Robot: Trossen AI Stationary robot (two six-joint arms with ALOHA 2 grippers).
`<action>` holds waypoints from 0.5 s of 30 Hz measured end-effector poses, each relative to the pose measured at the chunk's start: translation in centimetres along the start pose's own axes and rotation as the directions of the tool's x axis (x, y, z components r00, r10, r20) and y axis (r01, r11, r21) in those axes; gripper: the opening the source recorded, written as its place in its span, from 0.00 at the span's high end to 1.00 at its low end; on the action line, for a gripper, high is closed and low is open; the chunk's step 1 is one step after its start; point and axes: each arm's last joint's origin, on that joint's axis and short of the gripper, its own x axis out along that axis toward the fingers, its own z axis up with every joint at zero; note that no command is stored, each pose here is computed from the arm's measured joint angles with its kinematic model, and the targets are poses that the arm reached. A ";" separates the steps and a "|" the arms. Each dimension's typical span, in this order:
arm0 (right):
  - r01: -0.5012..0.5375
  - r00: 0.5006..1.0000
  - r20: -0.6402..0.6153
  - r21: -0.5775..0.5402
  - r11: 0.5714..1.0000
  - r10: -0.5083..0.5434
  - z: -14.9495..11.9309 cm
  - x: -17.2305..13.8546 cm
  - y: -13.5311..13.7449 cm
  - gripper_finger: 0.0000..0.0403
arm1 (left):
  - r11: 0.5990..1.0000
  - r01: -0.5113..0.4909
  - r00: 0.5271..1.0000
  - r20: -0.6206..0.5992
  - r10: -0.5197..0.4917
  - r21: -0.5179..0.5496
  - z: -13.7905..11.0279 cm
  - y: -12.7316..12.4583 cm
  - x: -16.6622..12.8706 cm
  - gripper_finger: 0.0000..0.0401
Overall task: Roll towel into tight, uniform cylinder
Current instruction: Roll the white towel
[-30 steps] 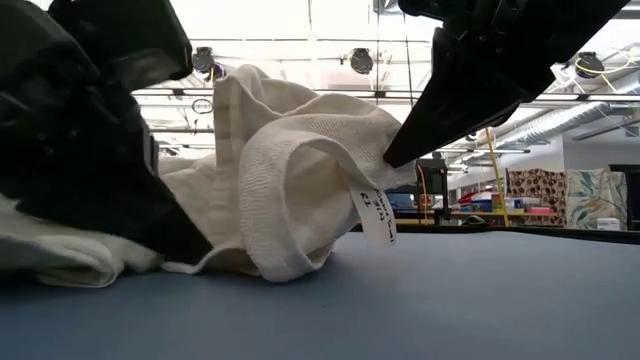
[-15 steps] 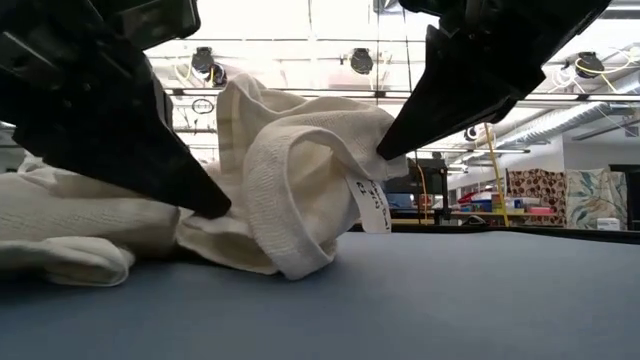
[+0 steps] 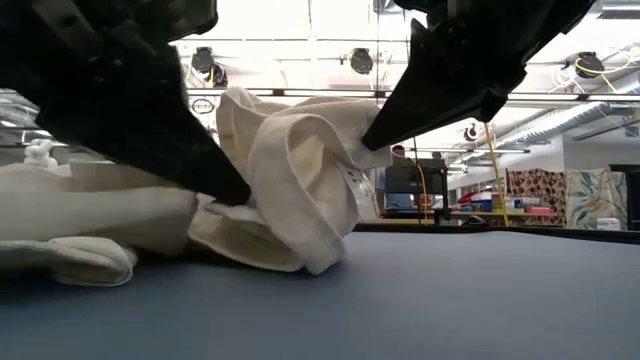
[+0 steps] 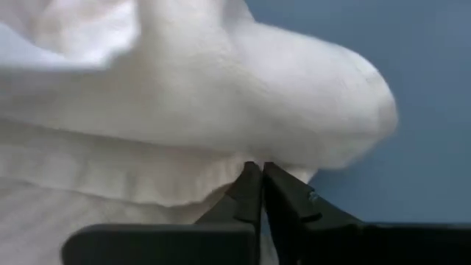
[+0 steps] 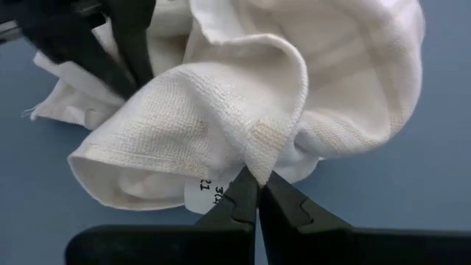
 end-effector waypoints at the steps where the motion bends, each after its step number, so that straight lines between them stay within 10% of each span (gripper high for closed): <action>1: 0.001 1.000 0.000 0.001 1.000 -0.001 0.0 0.0 0.0 1.00 | 1.000 0.006 1.000 0.000 -0.006 0.006 -0.2 -0.2 -0.2 0.92; 8: 0.003 1.000 0.000 0.010 1.000 -0.003 0.1 0.1 -0.1 1.00 | 0.999 -0.011 0.999 0.041 0.009 0.046 -0.7 -0.8 -1.0 0.80; 15: 0.001 1.000 0.000 0.010 1.000 -0.001 0.1 0.1 -0.1 1.00 | 0.993 0.107 0.992 -0.068 -0.103 0.056 -0.8 -1.0 -0.8 0.98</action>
